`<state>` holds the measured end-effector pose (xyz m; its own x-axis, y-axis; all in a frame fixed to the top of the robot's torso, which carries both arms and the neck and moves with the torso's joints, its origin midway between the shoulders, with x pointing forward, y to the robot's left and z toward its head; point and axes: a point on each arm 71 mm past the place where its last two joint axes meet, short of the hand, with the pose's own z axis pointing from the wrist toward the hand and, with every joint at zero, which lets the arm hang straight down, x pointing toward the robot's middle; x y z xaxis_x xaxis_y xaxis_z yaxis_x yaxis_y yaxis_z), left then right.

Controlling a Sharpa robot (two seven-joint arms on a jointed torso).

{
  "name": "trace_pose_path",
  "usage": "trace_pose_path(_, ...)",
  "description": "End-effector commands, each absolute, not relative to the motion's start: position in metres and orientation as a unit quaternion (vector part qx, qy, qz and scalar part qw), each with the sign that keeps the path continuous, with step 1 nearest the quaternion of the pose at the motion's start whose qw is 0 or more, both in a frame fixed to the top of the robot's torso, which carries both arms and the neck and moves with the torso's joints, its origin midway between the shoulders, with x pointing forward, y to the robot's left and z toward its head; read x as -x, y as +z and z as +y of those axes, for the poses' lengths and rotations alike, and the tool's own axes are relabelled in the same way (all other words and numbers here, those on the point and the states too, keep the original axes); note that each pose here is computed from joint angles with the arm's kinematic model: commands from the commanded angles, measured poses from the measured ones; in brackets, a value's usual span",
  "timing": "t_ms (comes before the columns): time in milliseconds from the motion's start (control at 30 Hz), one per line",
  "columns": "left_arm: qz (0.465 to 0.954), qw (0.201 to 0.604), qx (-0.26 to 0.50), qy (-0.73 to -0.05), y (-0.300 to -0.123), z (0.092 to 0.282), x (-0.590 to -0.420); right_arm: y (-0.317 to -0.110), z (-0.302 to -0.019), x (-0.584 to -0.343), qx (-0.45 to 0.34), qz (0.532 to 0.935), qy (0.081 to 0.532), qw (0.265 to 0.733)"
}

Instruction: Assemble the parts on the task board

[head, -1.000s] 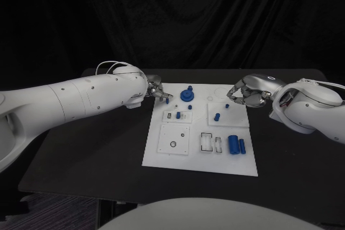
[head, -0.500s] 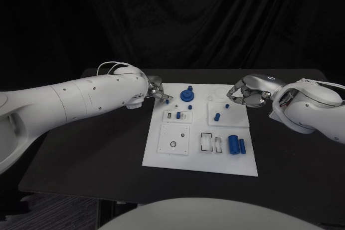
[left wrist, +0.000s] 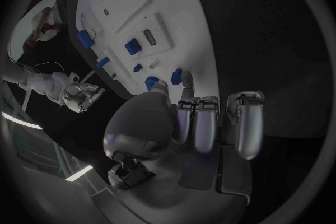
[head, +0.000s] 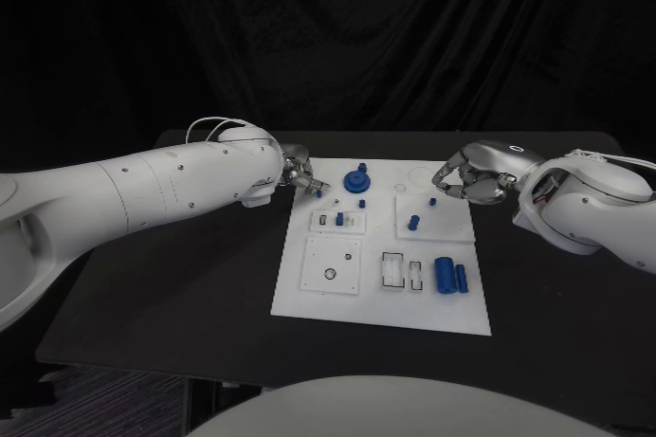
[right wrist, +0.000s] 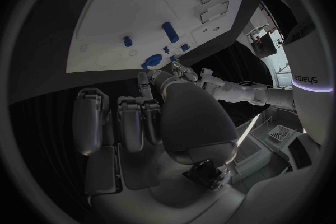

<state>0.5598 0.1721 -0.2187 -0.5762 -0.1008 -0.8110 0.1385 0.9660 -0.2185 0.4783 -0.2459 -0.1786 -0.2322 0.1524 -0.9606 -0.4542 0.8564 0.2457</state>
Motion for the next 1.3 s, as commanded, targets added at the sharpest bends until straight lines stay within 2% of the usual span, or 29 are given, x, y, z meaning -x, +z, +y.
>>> trace_pose_path(33,0.878,0.457,-0.018,-0.139,-0.2197,0.1688,-0.5586,-0.1788,-0.2459,-0.4782,0.099,0.743,0.247,0.614)
trace_pose_path(1300,0.882,0.450,-0.024,-0.135,-0.2206,0.1592,-0.5608,-0.1791,-0.2447,-0.4772,0.101,0.745,0.248,0.611)
